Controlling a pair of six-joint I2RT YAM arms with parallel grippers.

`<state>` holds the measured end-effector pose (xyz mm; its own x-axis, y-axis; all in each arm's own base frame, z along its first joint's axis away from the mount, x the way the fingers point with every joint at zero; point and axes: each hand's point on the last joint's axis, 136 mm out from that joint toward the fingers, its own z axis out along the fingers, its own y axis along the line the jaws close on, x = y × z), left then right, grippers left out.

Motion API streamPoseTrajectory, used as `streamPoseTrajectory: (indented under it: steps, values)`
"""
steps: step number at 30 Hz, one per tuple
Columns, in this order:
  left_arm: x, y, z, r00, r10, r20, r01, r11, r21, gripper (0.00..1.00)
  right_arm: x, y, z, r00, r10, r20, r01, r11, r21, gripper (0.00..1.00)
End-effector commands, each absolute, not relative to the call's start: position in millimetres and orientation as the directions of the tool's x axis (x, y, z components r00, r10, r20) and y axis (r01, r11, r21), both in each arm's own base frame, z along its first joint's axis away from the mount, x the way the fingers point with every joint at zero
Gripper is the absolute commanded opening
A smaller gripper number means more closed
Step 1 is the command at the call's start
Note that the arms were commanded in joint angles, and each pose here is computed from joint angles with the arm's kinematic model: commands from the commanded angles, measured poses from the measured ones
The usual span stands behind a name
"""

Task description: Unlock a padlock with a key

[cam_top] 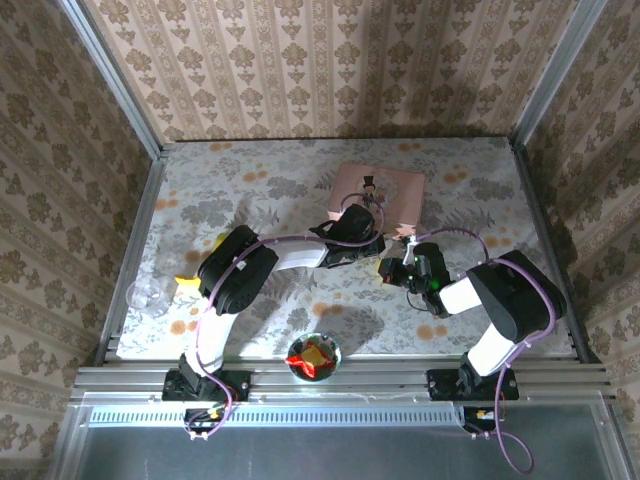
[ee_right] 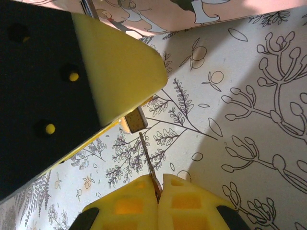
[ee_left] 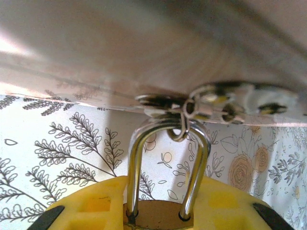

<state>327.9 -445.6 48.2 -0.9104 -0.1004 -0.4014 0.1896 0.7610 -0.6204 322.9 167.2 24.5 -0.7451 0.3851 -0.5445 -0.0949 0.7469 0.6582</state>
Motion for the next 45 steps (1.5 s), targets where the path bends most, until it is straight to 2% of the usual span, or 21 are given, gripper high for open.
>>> streamPoseTrajectory:
  steps: [1, 20, 33, 45]
  values:
    - [332.5, -479.1, 125.2, -0.885, -0.164, -0.436, 0.258, 0.608, -0.751, 0.00, 335.0, 164.4, 30.6, -0.714, 0.415, -0.563, -0.087, 0.746, 0.660, 0.00]
    - [329.0, -486.2, 121.0, -0.899, -0.157, -0.410, 0.244, 0.598, -0.764, 0.00, 341.5, 171.9, 40.3, -0.688, 0.419, -0.593, -0.151, 0.716, 0.681, 0.00]
    - [324.8, -493.8, 128.9, -0.925, -0.161, -0.345, 0.201, 0.564, -0.801, 0.00, 359.5, 168.8, 64.0, -0.596, 0.422, -0.683, -0.266, 0.699, 0.664, 0.00]
    - [320.4, -498.5, 135.5, -0.937, -0.138, -0.320, 0.198, 0.544, -0.815, 0.00, 381.3, 155.6, 70.8, -0.567, 0.385, -0.728, -0.246, 0.764, 0.597, 0.00]
